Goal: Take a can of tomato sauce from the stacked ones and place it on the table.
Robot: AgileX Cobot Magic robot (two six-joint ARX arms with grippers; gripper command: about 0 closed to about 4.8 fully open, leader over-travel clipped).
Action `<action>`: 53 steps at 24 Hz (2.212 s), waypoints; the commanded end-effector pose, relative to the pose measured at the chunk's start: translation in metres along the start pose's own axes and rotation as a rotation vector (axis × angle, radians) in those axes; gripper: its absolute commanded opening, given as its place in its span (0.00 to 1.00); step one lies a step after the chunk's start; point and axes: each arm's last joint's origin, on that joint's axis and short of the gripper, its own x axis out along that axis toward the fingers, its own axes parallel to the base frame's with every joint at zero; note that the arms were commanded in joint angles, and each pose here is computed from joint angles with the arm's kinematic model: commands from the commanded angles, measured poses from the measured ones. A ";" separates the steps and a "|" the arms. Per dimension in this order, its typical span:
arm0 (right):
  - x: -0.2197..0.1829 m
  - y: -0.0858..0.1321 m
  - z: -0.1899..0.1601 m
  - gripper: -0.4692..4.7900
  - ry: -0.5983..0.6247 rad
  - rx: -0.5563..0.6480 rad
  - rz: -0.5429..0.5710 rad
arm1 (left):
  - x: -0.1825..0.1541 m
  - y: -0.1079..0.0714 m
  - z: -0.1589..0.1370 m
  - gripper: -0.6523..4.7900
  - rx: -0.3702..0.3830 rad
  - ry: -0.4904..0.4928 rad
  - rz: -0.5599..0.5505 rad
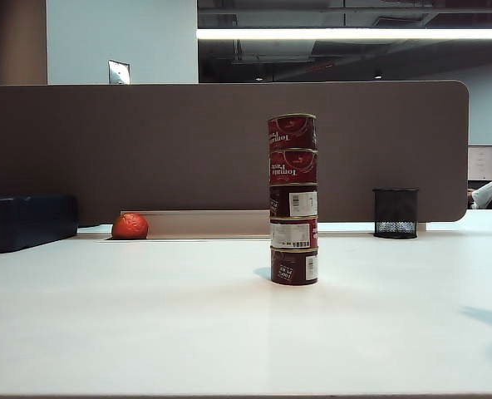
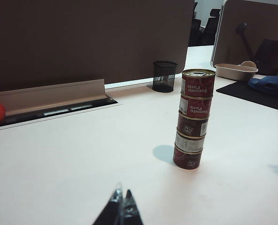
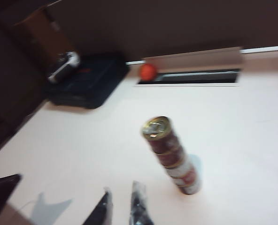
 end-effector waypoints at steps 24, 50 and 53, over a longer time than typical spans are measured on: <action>0.147 -0.009 -0.001 1.00 0.360 0.024 0.000 | 0.000 0.000 0.000 0.11 -0.030 0.014 -0.005; 0.238 -0.031 -0.015 1.00 0.391 0.019 0.014 | 0.000 0.000 -0.001 0.11 -0.033 0.020 0.004; 0.244 -0.033 -0.021 1.00 0.414 0.026 0.011 | 0.000 0.000 -0.001 0.11 -0.033 0.021 0.004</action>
